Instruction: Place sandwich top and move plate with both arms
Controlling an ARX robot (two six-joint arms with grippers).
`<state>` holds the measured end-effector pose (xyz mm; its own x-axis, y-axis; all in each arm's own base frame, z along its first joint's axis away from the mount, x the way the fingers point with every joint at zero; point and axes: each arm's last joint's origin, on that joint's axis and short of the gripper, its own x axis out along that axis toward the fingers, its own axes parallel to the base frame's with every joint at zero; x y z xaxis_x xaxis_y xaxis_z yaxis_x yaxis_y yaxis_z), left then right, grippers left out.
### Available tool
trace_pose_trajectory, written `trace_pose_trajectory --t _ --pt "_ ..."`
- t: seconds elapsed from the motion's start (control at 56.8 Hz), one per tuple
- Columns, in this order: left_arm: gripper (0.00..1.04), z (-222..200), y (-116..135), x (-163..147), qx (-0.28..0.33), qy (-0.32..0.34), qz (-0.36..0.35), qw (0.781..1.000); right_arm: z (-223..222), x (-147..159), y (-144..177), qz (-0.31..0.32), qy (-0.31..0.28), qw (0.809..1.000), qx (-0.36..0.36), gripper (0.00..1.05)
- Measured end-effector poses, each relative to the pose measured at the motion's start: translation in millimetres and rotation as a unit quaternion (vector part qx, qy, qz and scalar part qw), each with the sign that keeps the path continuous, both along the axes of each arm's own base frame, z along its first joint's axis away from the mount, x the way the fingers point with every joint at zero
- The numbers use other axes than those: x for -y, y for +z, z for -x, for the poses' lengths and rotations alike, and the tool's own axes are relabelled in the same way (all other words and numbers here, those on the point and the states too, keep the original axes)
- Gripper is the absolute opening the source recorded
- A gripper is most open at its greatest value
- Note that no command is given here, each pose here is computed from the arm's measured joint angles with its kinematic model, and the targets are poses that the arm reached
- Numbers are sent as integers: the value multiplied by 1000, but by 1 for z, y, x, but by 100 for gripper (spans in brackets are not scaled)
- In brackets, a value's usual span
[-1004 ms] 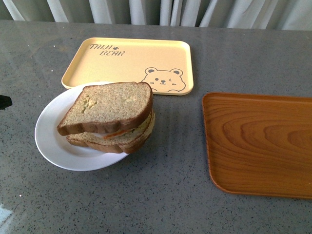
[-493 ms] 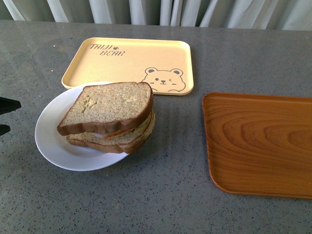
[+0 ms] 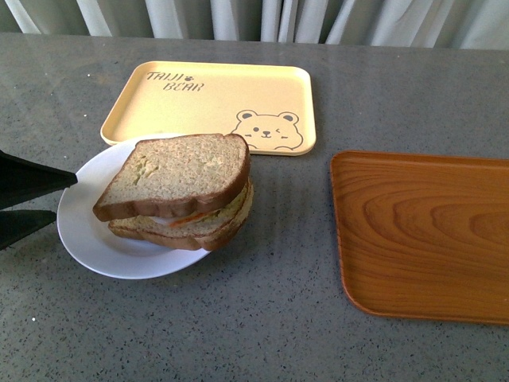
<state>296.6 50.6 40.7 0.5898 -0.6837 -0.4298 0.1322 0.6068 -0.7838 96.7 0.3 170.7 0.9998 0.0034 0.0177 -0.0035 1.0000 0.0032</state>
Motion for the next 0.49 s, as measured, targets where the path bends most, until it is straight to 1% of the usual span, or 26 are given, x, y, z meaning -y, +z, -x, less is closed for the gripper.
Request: trace_pose_trajectory --t 0.493 --pt "96 -3 -12 13 -21 4 16 1000 0 0 0 0 0 1000 0 96"
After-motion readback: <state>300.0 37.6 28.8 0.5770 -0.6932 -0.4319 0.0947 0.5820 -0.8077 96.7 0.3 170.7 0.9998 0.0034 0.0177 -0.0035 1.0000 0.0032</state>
